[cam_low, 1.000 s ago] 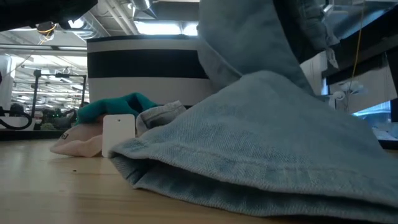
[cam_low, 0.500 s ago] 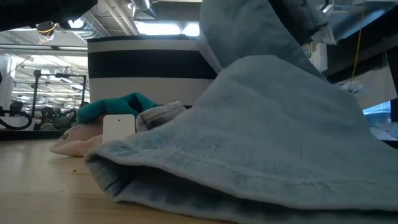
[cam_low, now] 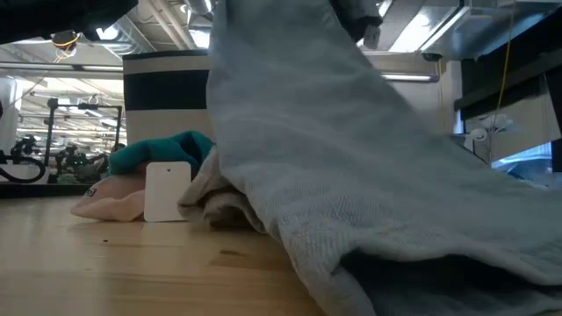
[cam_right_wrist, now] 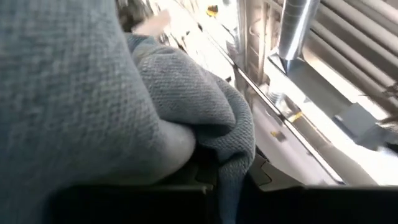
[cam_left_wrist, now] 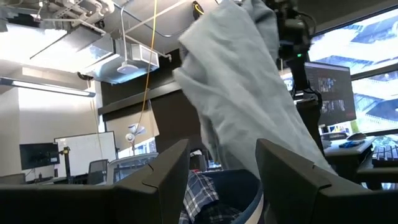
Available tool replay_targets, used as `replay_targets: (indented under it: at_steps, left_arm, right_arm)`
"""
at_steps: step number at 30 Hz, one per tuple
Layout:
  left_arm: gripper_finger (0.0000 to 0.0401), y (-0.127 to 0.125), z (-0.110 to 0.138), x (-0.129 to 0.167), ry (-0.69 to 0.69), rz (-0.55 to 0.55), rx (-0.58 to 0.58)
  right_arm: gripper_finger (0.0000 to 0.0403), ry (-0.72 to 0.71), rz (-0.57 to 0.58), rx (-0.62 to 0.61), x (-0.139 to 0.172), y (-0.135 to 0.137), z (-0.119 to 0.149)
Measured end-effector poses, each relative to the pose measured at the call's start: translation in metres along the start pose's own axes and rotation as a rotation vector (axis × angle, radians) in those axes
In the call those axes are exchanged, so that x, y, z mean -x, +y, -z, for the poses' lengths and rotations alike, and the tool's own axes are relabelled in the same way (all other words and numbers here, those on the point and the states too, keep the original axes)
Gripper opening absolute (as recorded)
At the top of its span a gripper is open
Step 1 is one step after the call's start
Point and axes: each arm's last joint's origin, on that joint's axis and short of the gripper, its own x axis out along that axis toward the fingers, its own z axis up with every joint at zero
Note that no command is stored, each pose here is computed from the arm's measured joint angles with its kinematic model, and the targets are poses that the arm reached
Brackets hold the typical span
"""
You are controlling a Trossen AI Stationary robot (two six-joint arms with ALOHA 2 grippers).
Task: Sort clothes
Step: Put the blue jeans into the blue laundry organizer
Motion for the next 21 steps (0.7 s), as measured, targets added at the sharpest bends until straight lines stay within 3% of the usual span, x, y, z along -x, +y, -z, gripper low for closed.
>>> replay_targets:
  at_steps: [6, 11, 16, 21]
  left_arm:
    - [0.0180, 0.000, 0.000, 0.000, -0.003, -0.001, 0.000]
    - [0.0180, 0.000, 0.000, 0.000, 0.000, 0.000, -0.001]
    - [0.0180, 0.000, 0.000, 0.000, 0.000, 0.001, -0.001]
    - [0.0180, 0.000, 0.000, 0.000, 0.000, 0.001, -0.020]
  right_arm:
    - [0.0025, -0.068, -0.043, -0.092, -0.047, 0.028, 0.023]
    - [0.0025, 0.001, -0.118, -0.099, -0.088, 0.072, 0.051]
    - [0.0026, 0.100, -0.193, -0.048, -0.121, 0.128, 0.082]
    - [0.0035, 0.166, -0.276, 0.023, -0.136, 0.171, 0.103]
